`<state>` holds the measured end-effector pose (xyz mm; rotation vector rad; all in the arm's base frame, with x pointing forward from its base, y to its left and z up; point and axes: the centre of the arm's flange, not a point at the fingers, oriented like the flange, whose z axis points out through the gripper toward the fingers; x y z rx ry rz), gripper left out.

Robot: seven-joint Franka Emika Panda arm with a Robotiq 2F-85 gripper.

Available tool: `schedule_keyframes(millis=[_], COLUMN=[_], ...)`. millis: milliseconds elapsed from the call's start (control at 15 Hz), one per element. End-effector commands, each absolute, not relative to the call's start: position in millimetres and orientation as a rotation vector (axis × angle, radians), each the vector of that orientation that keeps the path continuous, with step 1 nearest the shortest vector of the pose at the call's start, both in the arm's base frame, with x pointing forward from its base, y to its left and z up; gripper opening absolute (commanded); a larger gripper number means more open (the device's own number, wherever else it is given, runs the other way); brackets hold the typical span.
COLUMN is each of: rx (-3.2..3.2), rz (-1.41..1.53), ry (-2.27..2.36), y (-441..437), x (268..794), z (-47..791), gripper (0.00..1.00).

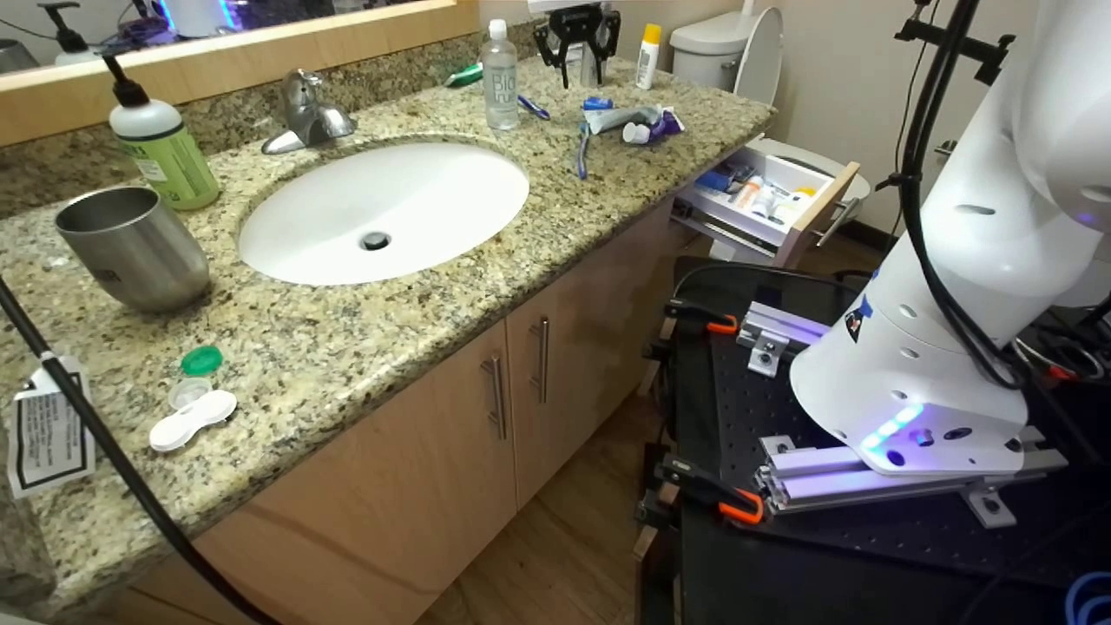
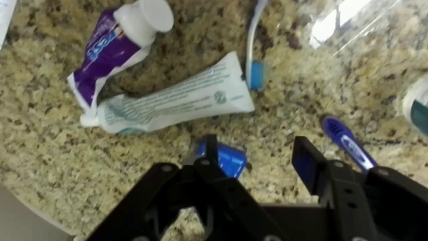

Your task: Move the purple tube of tooth paste to the right, move the blue object to the right, move the white tube to the right, remove the toothbrush from the silver cup and place it on the right side of the counter

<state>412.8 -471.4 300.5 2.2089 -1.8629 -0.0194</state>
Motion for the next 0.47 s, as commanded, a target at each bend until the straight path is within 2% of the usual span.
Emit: schedule_keyframes(millis=[0, 133, 267, 333, 400], rx=[2.234, 2.293, 2.340, 2.264, 2.272], rz=[0.099, 0.288, 0.421, 0.316, 0.356], ry=[-1.802, -1.793, -1.776, -1.789, -1.794], y=[-482, -479, -470, -493, -491], x=[379, 358, 333, 367, 359], z=[386, 425, 469, 440, 458], gripper=[0.92, 1.00, 1.00, 1.00, 1.00])
